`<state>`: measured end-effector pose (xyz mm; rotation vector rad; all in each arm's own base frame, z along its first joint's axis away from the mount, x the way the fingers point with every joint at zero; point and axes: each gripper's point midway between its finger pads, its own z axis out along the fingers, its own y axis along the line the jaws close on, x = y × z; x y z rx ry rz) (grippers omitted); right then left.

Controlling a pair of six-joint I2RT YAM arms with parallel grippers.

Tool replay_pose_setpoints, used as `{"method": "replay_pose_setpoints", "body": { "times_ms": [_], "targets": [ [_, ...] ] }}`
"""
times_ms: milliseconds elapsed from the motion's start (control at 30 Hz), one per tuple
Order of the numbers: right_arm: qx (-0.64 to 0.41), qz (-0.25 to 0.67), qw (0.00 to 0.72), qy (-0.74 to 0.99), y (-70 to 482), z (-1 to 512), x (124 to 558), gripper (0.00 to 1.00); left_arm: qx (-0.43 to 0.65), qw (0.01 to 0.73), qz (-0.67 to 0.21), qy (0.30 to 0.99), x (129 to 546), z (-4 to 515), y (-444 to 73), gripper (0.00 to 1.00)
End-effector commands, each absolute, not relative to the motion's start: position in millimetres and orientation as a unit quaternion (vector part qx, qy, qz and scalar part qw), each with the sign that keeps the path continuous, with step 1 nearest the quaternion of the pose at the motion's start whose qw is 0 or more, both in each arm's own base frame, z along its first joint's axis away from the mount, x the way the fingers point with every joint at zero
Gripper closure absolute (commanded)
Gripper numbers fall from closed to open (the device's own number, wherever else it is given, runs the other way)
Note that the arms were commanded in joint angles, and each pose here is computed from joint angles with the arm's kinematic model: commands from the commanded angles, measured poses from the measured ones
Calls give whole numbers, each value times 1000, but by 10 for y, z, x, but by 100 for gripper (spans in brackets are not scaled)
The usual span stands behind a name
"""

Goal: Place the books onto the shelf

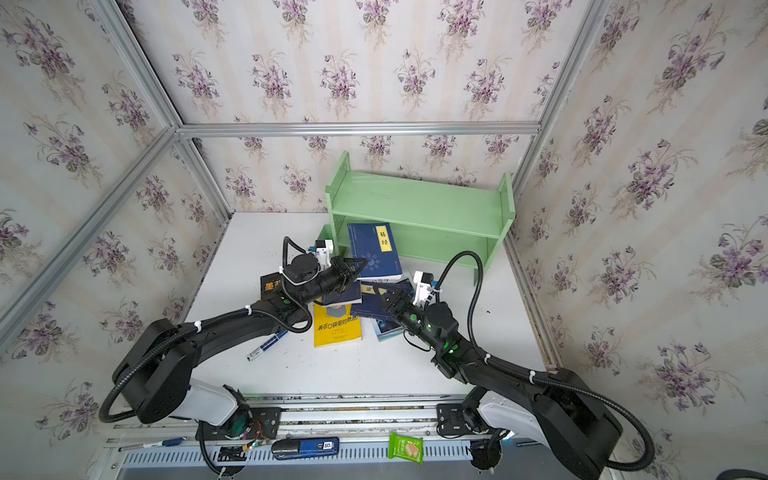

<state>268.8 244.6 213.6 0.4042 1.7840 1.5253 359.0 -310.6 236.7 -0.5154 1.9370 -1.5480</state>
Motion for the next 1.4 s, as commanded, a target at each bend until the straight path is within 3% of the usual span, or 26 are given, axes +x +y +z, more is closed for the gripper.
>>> {"method": "replay_pose_setpoints", "body": {
  "times_ms": [0,367,600,933,1100,1267,1367],
  "targets": [
    [164,625,400,650,2437,2392,2777,15,-200,312,-633,680,3638,2679,-3158,88],
    [194,623,438,619,2384,2376,3011,24,-211,289,-654,667,3523,2631,-3281,84],
    [200,660,421,589,2414,2426,3137,33,-220,280,-665,656,3490,2634,-3276,83],
    [194,671,403,591,2453,2435,3260,64,-186,268,-667,670,3379,2644,-3333,79],
    [197,671,390,599,2470,2357,3291,79,-182,266,-663,676,3349,2581,-3327,68],
    [169,686,359,610,2367,2350,3341,84,-170,266,-641,700,3356,2413,-3249,40],
    [134,701,325,620,2325,2375,3290,86,-157,257,-622,723,3389,2264,-3182,36]
  ]
}}
